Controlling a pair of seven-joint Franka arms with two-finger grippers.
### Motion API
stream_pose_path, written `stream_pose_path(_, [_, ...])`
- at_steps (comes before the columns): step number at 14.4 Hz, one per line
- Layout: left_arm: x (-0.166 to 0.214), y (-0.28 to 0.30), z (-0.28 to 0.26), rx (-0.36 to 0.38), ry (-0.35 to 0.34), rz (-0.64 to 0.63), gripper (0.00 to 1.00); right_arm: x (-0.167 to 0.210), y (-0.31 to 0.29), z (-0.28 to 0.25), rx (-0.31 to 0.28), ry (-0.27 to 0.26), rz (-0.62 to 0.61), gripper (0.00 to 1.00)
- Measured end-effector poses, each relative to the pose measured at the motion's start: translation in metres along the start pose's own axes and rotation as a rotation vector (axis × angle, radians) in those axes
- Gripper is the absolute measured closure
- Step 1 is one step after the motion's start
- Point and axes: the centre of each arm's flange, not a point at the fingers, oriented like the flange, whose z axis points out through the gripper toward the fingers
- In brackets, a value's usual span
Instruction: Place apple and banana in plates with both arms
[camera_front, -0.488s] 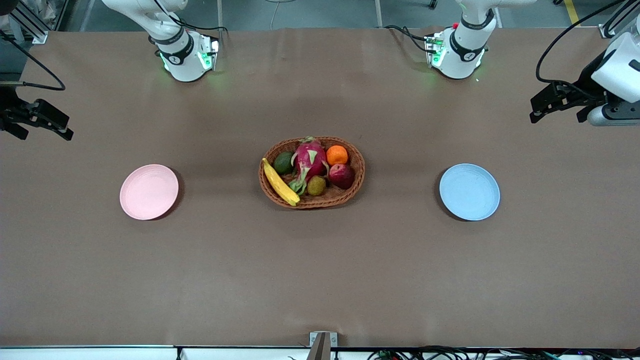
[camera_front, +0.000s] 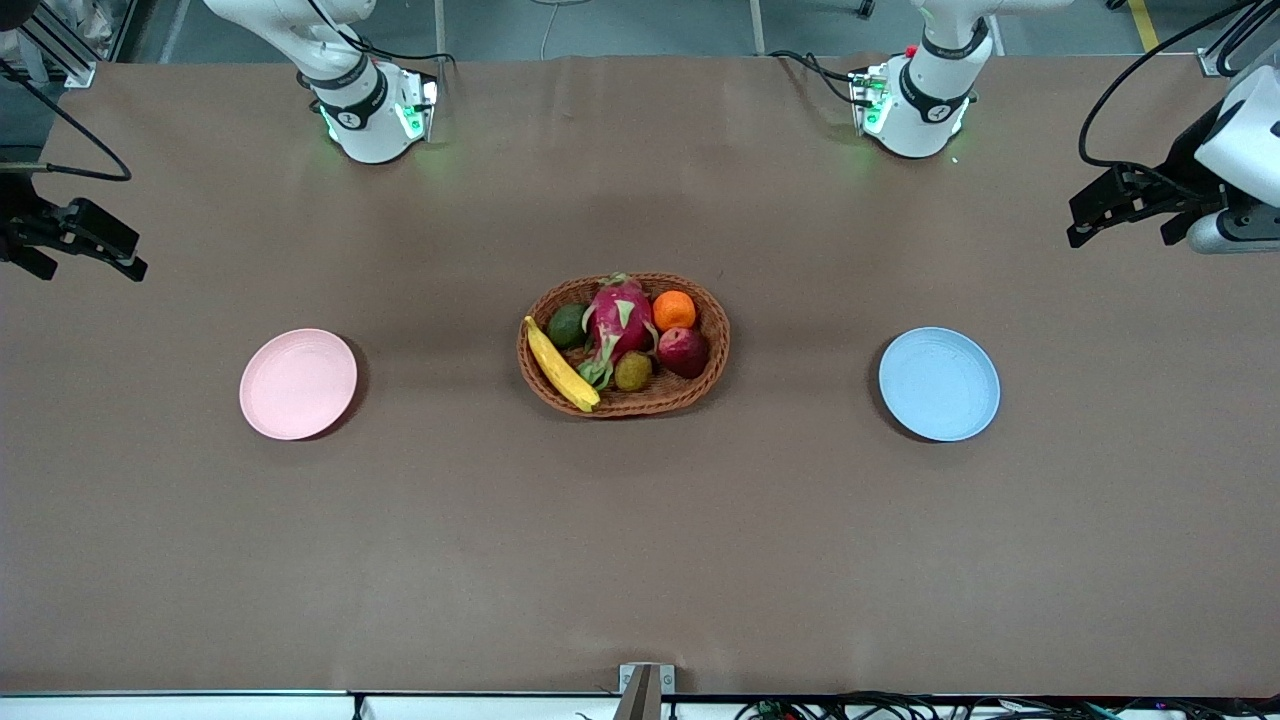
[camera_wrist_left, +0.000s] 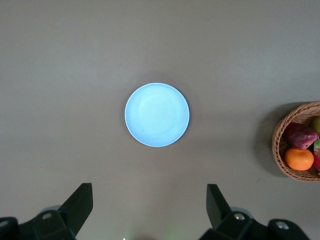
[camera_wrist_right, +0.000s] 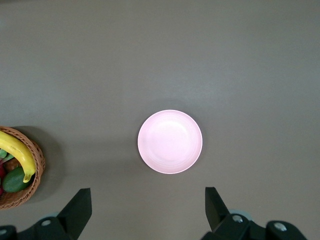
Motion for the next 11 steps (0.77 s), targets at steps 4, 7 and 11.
stream_pose_path(4, [0.015, 0.009, 0.026, 0.001, -0.034, -0.005, 0.0, 0.0, 0.0, 0.001, 0.0, -0.001, 0.0, 0.0])
stream_pose_path(7, [0.037, 0.038, 0.065, -0.011, -0.022, -0.057, 0.0, 0.002, -0.002, 0.004, 0.0, -0.007, -0.003, 0.0])
stream_pose_path(11, [0.045, 0.123, 0.137, -0.023, -0.012, -0.164, 0.0, 0.011, -0.011, 0.026, 0.003, -0.048, -0.02, 0.0])
